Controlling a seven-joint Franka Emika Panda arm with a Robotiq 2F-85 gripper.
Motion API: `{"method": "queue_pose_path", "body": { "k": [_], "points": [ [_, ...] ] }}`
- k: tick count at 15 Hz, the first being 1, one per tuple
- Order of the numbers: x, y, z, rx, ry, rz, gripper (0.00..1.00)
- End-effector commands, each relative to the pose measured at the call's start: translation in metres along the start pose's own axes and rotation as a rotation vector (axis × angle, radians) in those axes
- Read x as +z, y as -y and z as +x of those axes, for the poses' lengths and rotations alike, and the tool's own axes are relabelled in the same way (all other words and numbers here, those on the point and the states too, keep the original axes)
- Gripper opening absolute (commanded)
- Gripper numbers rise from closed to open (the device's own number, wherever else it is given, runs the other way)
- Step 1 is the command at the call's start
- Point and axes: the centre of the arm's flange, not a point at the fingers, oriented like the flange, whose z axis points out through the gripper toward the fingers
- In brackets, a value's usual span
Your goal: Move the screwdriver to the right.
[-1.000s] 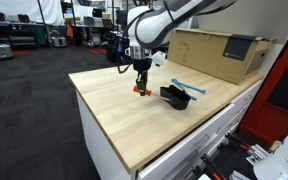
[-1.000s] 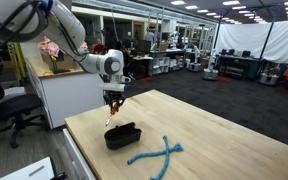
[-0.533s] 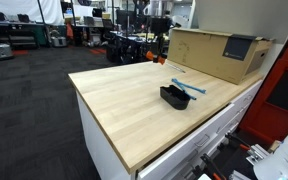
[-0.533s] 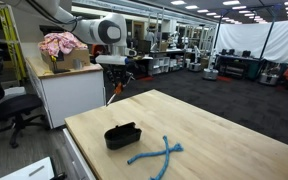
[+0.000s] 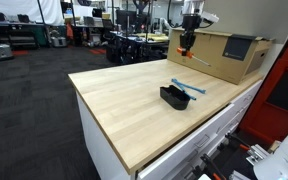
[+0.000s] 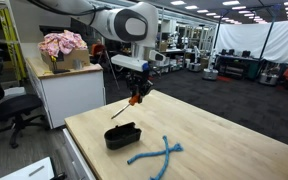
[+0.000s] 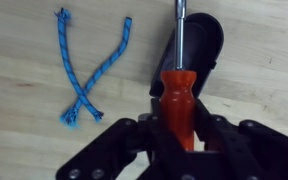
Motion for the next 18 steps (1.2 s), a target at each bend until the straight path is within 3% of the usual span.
{"method": "queue_pose_path", "body": {
  "k": [1, 7, 14, 18],
  "points": [
    [0.048, -0.043, 0.001, 0.077, 0.076, 0.088, 0.08],
    [0.139, -0.071, 0.015, 0.149, 0.196, 0.147, 0.08],
    [0.198, -0.059, 0.026, 0.213, 0.187, 0.294, 0.08],
    [0.204, -0.058, 0.027, 0.262, 0.182, 0.238, 0.08]
  ]
}}
